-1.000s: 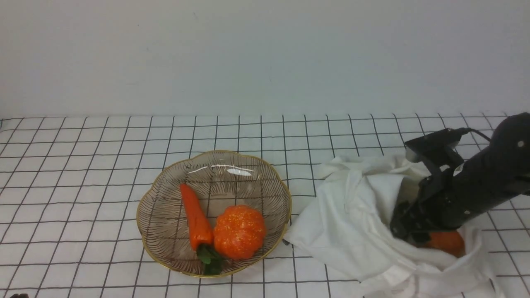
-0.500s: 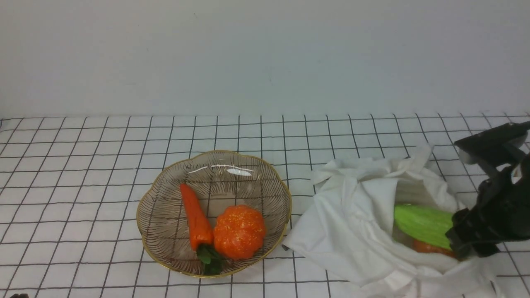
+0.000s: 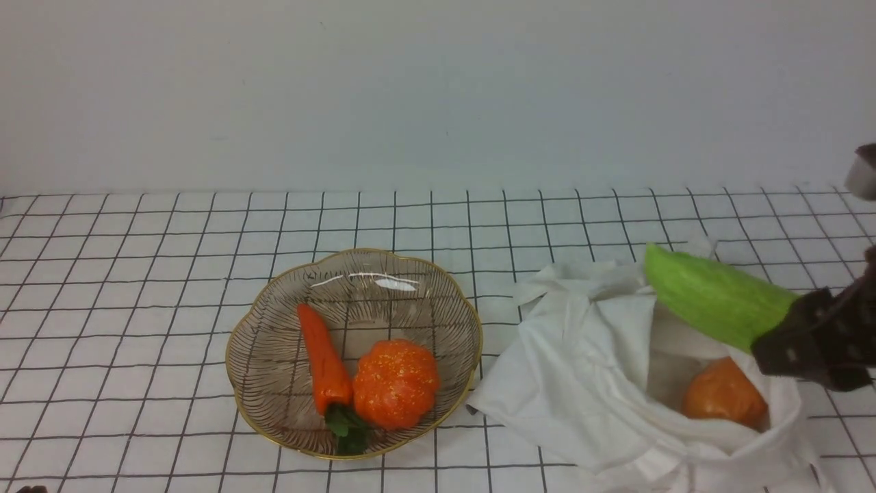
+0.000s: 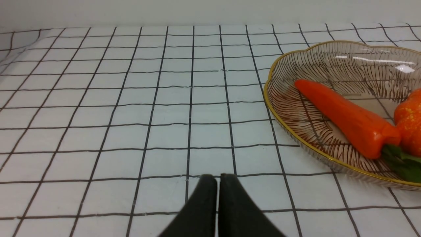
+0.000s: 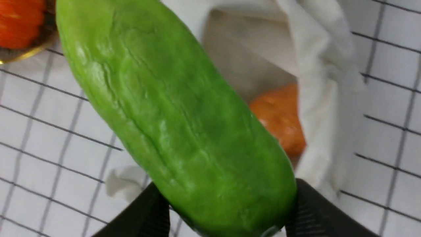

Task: Take vegetables from bag on white checkered tablecloth place on plate.
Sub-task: 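Take the green vegetable out of the bag and place it on the plate with the right gripper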

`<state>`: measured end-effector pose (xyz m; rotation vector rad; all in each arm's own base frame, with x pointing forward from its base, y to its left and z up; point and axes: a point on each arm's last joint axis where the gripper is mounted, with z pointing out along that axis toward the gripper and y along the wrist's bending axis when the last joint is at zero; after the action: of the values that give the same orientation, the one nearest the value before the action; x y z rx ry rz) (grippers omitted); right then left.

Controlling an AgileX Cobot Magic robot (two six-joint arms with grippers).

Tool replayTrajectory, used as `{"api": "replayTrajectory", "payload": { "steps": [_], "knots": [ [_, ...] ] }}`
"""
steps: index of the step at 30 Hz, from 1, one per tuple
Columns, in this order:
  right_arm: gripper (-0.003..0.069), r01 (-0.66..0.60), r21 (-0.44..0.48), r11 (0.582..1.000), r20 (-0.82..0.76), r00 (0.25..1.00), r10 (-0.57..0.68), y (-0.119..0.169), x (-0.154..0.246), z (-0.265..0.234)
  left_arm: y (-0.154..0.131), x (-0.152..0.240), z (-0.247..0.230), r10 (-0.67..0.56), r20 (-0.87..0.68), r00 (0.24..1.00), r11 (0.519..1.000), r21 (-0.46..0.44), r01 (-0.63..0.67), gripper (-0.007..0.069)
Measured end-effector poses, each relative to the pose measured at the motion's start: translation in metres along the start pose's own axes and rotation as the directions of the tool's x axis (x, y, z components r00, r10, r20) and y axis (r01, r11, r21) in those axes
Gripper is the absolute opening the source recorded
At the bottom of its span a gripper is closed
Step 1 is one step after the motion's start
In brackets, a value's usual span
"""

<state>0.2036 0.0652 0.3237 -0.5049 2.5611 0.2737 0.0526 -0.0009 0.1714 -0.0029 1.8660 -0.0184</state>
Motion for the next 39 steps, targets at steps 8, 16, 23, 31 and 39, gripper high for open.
{"api": "replayTrajectory", "payload": {
  "steps": [8,16,23,31,39],
  "knots": [
    [0.0411,0.229,-0.225,0.947,0.121,0.971,-0.206,0.077,-0.051,0.039,0.0,0.0,0.0,0.0,0.0,1.0,1.0,0.0,0.0,-0.0008],
    [0.0411,0.31,-0.202,0.929,0.045,0.951,-0.307,0.116,-0.111,0.141,0.0,0.0,0.0,0.0,0.0,1.0,1.0,0.0,0.0,-0.0008],
    [0.0411,0.325,-0.186,0.927,-0.079,0.936,-0.344,0.123,-0.136,0.222,0.0,0.0,0.0,0.0,0.0,1.0,1.0,0.0,0.0,-0.0008],
    [0.0506,0.211,-0.099,0.973,-0.145,0.964,-0.224,0.121,-0.15,0.242,0.0,0.0,0.0,0.0,0.0,1.0,1.0,0.0,0.0,-0.0008],
    [0.0649,0.193,-0.08,0.978,-0.233,0.95,-0.206,0.12,-0.156,0.221,0.0,0.0,0.0,0.0,0.0,1.0,1.0,0.0,0.0,-0.0008]
  ]
}}
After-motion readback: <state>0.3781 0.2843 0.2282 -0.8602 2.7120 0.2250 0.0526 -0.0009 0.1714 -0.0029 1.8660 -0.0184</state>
